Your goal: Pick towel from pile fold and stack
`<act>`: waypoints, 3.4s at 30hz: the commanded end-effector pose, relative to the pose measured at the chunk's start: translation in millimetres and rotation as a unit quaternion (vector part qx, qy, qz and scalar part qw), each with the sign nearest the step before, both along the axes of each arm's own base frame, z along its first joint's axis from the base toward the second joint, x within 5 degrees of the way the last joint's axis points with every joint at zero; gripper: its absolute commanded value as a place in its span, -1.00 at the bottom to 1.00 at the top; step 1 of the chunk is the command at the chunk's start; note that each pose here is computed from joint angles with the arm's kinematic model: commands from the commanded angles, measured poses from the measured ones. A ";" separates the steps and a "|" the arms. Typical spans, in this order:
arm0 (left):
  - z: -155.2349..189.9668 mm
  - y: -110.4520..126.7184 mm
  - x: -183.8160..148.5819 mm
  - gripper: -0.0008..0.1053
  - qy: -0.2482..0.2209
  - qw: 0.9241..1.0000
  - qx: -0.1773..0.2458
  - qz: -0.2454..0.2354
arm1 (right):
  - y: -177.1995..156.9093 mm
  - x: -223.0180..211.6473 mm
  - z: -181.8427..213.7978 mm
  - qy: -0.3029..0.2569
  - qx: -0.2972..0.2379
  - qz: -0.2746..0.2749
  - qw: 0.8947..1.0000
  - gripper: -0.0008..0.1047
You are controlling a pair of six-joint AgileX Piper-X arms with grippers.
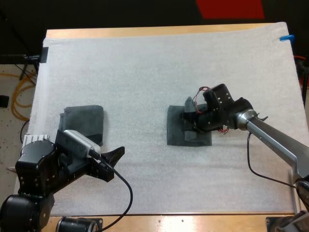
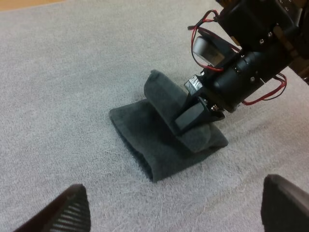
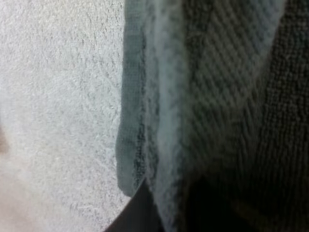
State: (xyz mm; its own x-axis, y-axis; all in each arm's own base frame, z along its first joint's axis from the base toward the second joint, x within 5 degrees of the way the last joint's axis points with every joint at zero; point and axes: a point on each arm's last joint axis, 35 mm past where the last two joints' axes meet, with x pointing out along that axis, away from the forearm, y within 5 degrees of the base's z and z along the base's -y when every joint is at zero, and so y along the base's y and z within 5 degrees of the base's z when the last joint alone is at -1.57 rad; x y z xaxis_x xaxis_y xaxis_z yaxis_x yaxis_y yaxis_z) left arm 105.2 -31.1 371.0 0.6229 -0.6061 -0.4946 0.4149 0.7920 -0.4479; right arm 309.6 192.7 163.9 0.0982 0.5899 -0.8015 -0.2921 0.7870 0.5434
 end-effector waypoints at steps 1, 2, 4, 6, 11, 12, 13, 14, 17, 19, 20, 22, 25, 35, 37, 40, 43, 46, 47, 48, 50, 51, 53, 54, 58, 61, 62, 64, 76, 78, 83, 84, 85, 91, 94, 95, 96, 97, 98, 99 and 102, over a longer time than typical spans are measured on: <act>0.2 0.0 0.0 0.34 0.002 1.000 0.000 0.002 | 3.3 3.4 7.3 -0.015 0.025 0.009 1.000 -0.74; 0.2 0.0 0.0 0.34 0.002 1.000 0.000 0.002 | 3.9 3.8 7.9 -0.015 0.032 0.011 0.999 -0.65; 0.2 0.0 0.0 0.34 0.002 1.000 0.000 0.002 | 7.6 5.8 12.5 -0.020 0.074 0.029 0.997 -0.24; 0.2 0.0 0.0 0.34 0.002 1.000 0.000 0.002 | 11.6 6.2 18.5 -0.016 0.129 0.059 0.990 0.03; 0.2 0.0 0.0 0.34 0.002 1.000 0.000 0.002 | 13.7 6.0 25.5 -0.023 0.150 0.068 0.986 0.24; 0.2 0.0 0.0 0.34 0.002 1.000 0.000 0.002 | 13.3 6.0 25.0 -0.024 0.144 0.064 0.987 0.24; 0.2 0.0 0.0 0.34 0.002 1.000 0.000 0.002 | 13.0 5.9 24.6 -0.024 0.139 0.062 0.988 0.24; 0.2 0.0 0.0 0.34 0.002 1.000 0.000 0.002 | 12.8 5.8 24.3 -0.023 0.138 0.061 0.988 0.24; 0.2 0.0 0.0 0.34 0.002 1.000 0.000 0.002 | 12.8 5.8 24.3 -0.024 0.137 0.060 0.988 0.24; 0.2 0.0 0.0 0.34 0.002 1.000 0.000 0.002 | 13.3 5.7 24.0 -0.027 0.131 0.058 0.989 0.24; 0.2 0.0 0.0 0.34 0.002 1.000 0.000 0.002 | 13.4 5.7 23.9 -0.027 0.130 0.057 0.989 0.24; 0.2 0.0 0.0 0.34 0.002 1.000 0.000 0.002 | 13.7 5.6 23.0 -0.025 0.132 0.059 0.989 0.24; 0.2 0.0 0.0 0.34 0.002 1.000 0.000 0.002 | 13.0 3.7 28.8 -0.026 0.138 0.063 0.988 0.23; 1.1 -0.2 0.5 0.34 -0.003 1.000 -0.002 0.000 | -9.3 -23.9 109.4 -0.181 0.081 0.071 0.978 0.23; 1.4 -0.7 0.2 0.34 -0.002 1.000 -0.007 -0.007 | -19.3 -38.0 129.9 -0.209 0.058 0.072 0.974 0.23; 2.0 -1.4 0.1 0.34 -0.004 1.000 -0.013 -0.016 | -34.4 -60.2 152.7 -0.235 0.023 0.078 0.969 0.23; 2.6 -1.8 0.0 0.34 -0.006 1.000 -0.018 -0.023 | -50.5 -84.3 173.8 -0.259 -0.009 0.080 0.962 0.23; 2.0 -2.0 0.2 0.35 -0.001 0.999 -0.020 -0.025 | -68.7 -111.7 193.4 -0.285 -0.041 0.081 0.954 0.23; 1.6 -2.1 1.0 0.35 0.001 0.999 -0.021 -0.025 | -71.6 -116.2 196.0 -0.288 -0.046 0.082 0.953 0.23; 0.6 -2.5 4.1 0.35 0.011 0.999 -0.026 -0.020 | -78.7 -127.0 203.7 -0.304 -0.056 0.082 0.947 0.23; -0.2 -3.7 9.1 0.35 0.024 0.999 -0.037 -0.015 | -88.6 -141.9 215.0 -0.332 -0.066 0.076 0.938 0.23; -0.8 -4.8 13.7 0.35 0.028 0.999 -0.041 -0.014 | -94.3 -150.3 221.7 -0.348 -0.069 0.067 0.932 0.23; -2.2 -8.4 25.7 0.35 0.030 0.998 -0.045 -0.020 | -100.9 -159.8 229.6 -0.369 -0.071 0.054 0.925 0.23; -3.5 -12.3 35.2 0.35 0.030 0.998 -0.048 -0.026 | -104.9 -165.4 233.9 -0.382 -0.074 0.046 0.920 0.23; -16.2 -33.5 67.2 0.38 0.046 0.997 -0.039 -0.053 | -113.1 -177.8 242.2 -0.405 -0.074 0.031 0.911 0.23; -40.0 -56.0 96.4 0.46 0.073 0.997 0.009 -0.039 | -115.1 -181.1 241.9 -0.402 -0.078 0.032 0.912 0.23; -44.8 -60.3 101.6 0.46 0.079 0.996 0.015 -0.036 | -115.5 -181.9 241.0 -0.397 -0.080 0.033 0.914 0.23; -68.2 -82.4 126.3 0.46 0.102 0.994 0.025 -0.020 | -116.5 -183.7 238.0 -0.383 -0.087 0.037 0.919 0.23; -200.9 -136.8 191.5 0.46 0.301 0.953 -0.022 0.019 | -119.6 -189.1 224.4 -0.335 -0.111 0.052 0.934 0.23; -214.0 -139.1 193.7 0.46 0.323 0.946 -0.030 0.015 | -119.6 -189.0 224.6 -0.336 -0.110 0.051 0.934 0.23; -233.2 -143.7 197.5 0.46 0.359 0.932 -0.057 0.002 | -119.6 -189.0 224.6 -0.336 -0.111 0.052 0.934 0.23; -236.4 -144.1 197.7 0.46 0.366 0.929 -0.060 0.002 | -119.6 -189.0 224.6 -0.336 -0.111 0.052 0.934 0.23; -238.6 -144.4 197.5 0.46 0.372 0.926 -0.061 0.000 | -119.6 -189.0 224.6 -0.336 -0.111 0.052 0.934 0.23; -241.3 -147.1 196.2 0.46 0.399 0.912 -0.087 -0.037 | -119.6 -189.0 224.6 -0.336 -0.111 0.052 0.934 0.23; -241.2 -150.3 194.2 0.46 0.411 0.906 -0.092 -0.032 | -119.9 -188.8 224.6 -0.337 -0.115 0.050 0.933 0.23; -241.3 -151.1 193.8 0.46 0.413 0.906 -0.092 -0.030 | -120.0 -188.7 224.6 -0.337 -0.117 0.049 0.933 0.23; -241.3 -152.3 193.1 0.46 0.414 0.905 -0.092 -0.030 | -120.2 -188.6 224.5 -0.338 -0.120 0.047 0.932 0.23; -241.4 -153.9 192.1 0.46 0.413 0.906 -0.089 -0.031 | -120.2 -188.6 224.5 -0.338 -0.120 0.046 0.932 0.23; -241.5 -154.5 191.7 0.46 0.413 0.906 -0.088 -0.031 | -120.2 -188.6 224.5 -0.338 -0.120 0.047 0.932 0.23; -241.5 -156.3 190.6 0.45 0.413 0.906 -0.087 -0.034 | -120.2 -188.6 224.5 -0.338 -0.120 0.047 0.932 0.23; -241.6 -160.5 188.1 0.34 0.419 0.903 -0.086 -0.031 | -120.2 -188.6 224.5 -0.338 -0.120 0.047 0.932 0.23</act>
